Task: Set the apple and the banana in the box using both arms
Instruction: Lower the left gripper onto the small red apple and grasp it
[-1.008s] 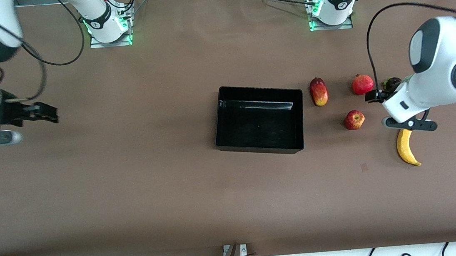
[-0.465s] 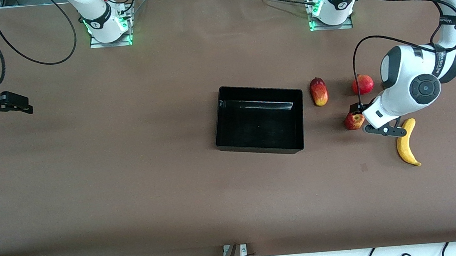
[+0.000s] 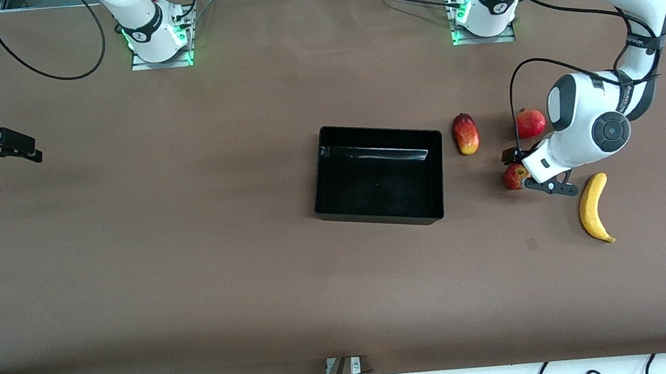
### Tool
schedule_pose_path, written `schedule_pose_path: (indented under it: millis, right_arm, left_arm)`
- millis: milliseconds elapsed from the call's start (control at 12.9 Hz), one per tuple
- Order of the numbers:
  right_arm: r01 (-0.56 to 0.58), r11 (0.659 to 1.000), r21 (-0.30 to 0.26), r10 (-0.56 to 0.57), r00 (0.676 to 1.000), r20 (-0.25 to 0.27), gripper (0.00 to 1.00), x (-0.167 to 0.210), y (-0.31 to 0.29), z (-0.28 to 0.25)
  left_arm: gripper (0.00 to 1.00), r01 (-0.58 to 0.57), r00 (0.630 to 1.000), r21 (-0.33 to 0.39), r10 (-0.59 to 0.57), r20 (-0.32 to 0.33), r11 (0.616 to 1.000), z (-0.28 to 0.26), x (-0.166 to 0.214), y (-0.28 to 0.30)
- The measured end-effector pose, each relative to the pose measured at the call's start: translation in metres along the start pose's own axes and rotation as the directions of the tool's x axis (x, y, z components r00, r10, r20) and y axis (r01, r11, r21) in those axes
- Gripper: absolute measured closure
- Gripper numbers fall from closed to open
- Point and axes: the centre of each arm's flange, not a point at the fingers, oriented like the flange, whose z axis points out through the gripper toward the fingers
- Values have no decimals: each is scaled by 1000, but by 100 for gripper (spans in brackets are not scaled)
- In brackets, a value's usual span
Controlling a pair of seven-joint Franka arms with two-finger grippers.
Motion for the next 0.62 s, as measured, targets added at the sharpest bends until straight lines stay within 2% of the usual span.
schedule_pose_path:
  millis: [620]
  right_arm:
    - [17,1000,-10,-17,1000,-21,0,7,-8,-1]
  left_arm:
    - [0,-53,998,-4,53,-40,999,16,10,11]
